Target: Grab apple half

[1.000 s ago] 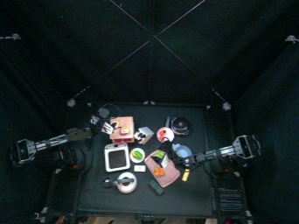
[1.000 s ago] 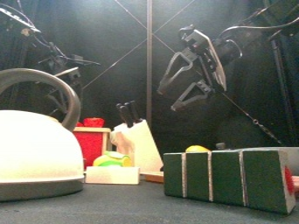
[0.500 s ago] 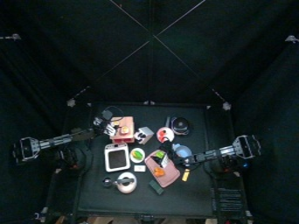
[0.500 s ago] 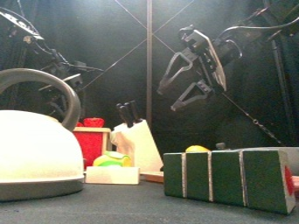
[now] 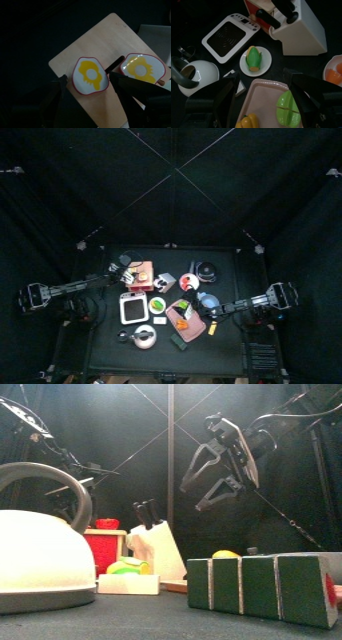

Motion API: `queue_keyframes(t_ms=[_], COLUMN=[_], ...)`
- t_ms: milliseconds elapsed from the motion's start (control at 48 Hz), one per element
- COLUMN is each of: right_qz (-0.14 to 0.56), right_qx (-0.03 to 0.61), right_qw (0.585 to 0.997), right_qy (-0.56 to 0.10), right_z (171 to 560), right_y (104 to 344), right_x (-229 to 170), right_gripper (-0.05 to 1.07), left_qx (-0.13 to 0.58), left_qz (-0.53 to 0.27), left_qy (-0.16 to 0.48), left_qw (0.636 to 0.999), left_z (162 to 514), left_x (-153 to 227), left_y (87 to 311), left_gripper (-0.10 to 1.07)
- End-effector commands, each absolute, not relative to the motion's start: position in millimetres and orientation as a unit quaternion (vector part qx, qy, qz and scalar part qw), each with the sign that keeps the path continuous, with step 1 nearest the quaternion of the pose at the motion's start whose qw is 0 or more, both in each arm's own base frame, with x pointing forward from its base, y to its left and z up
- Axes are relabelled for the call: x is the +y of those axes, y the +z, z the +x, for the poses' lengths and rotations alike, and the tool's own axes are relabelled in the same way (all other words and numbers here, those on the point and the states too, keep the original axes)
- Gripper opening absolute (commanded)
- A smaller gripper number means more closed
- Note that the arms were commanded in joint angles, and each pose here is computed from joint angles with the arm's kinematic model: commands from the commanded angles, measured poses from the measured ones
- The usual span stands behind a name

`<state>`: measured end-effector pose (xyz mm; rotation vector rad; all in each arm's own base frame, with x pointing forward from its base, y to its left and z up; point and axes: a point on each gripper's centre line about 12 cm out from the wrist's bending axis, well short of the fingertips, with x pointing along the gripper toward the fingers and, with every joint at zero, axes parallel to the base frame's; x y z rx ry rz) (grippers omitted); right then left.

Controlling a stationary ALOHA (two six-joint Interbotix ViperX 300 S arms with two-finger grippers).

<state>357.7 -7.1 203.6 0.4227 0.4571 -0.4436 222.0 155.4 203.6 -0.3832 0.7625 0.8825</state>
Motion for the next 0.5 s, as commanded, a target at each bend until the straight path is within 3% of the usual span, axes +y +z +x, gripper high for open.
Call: queue_keyframes(t_ms=[0, 479], right_qz=[0.208, 0.208], right_qx=[0.212, 0.214], right_qw=[0.930, 0.930], right_qy=[-0.216, -0.217], right_z=[358.6, 357.6], right_y=[211.9, 210.3], right_x=[-8.4, -8.5], right_gripper=[0.99, 0.99], left_qx=[0.350, 0.357], left_qz=[-0.183, -0.196], left_qy=[0.415, 0.426], left_qw=[0.820, 0.808], left_z=[224.1, 216.1], left_x=[159.4, 164.1], left_y=[205.4, 195.7], left_gripper=[1.00, 0.98])
